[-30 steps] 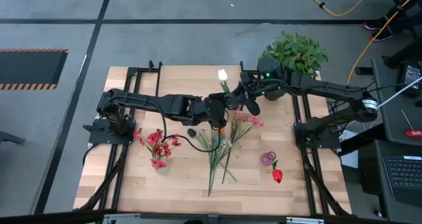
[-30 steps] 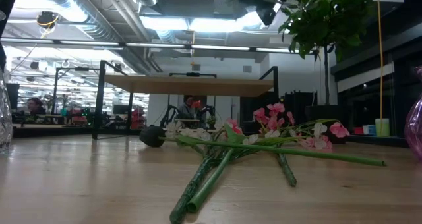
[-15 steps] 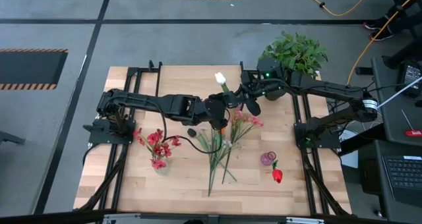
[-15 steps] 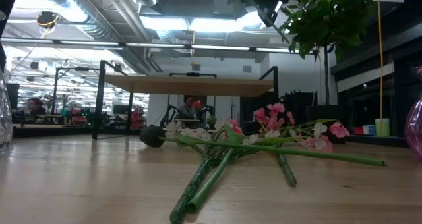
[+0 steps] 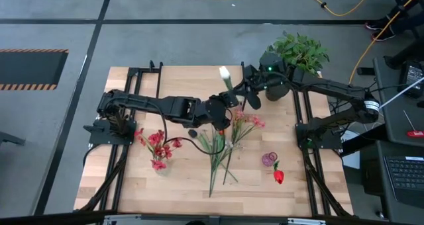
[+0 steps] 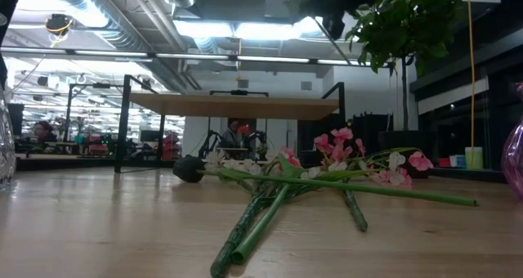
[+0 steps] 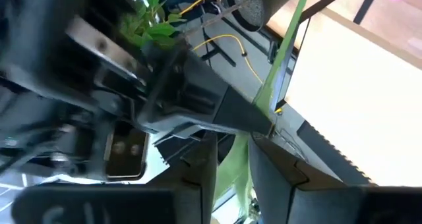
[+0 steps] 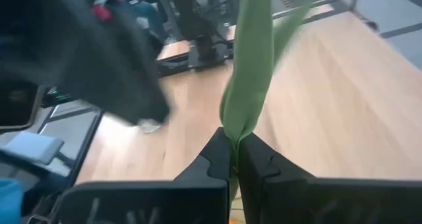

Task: Pick and place flowers into a vace then onto a shelf
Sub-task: Put the white flower into the pink vase

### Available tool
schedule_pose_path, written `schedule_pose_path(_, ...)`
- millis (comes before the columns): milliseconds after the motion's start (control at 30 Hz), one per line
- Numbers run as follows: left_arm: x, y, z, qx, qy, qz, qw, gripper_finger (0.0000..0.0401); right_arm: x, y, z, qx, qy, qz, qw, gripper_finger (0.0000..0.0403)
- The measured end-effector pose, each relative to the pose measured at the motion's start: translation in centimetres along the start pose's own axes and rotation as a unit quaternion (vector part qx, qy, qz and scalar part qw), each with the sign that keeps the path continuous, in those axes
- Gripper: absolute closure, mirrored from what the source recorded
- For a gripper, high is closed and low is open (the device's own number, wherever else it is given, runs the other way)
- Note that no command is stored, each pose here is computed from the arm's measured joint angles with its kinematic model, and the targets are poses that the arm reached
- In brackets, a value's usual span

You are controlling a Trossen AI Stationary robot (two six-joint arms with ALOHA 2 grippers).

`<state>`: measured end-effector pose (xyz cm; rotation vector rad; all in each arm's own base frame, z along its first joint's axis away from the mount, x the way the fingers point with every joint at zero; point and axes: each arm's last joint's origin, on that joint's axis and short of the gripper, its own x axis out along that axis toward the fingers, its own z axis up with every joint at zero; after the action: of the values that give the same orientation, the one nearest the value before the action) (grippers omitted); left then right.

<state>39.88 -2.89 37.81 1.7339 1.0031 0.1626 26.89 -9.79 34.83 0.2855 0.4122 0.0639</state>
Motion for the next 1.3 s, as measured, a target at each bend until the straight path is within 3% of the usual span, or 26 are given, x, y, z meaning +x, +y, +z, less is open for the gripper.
schedule_pose_path(200,-1.7,0.3,-0.8,-0.044,-0.023,0.001,0.999,0.0322,-0.5,-1.0,0.1,-0.001,-0.004,0.004,1.0,0.0397)
schedule_pose_path(333,-3.3,0.2,-2.9,-0.132,-0.093,-0.028,0.986,0.0334,-0.5,-0.9,0.1,-0.017,-0.002,0.016,1.0,0.0397)
schedule_pose_path(500,-4.8,0.5,-6.3,-0.252,-0.188,-0.067,0.947,0.0367,-0.6,-0.8,0.1,-0.02,-0.004,0.016,1.0,0.0397)
schedule_pose_path(700,-5.1,0.0,-10.0,-0.374,-0.238,-0.112,0.889,0.0398,-1.9,0.3,0.6,-0.048,-0.025,-0.018,0.998,0.0397)
schedule_pose_path(967,-3.4,-2.1,-12.3,-0.449,-0.223,-0.096,0.86,0.04,-4.9,3.1,0.8,-0.093,-0.045,-0.056,0.993,0.0397)
schedule_pose_path(1300,-2.9,-7.0,-13.6,-0.542,-0.239,-0.061,0.803,0.04,-6.5,7.1,-0.9,-0.138,-0.006,-0.088,0.986,0.0398)
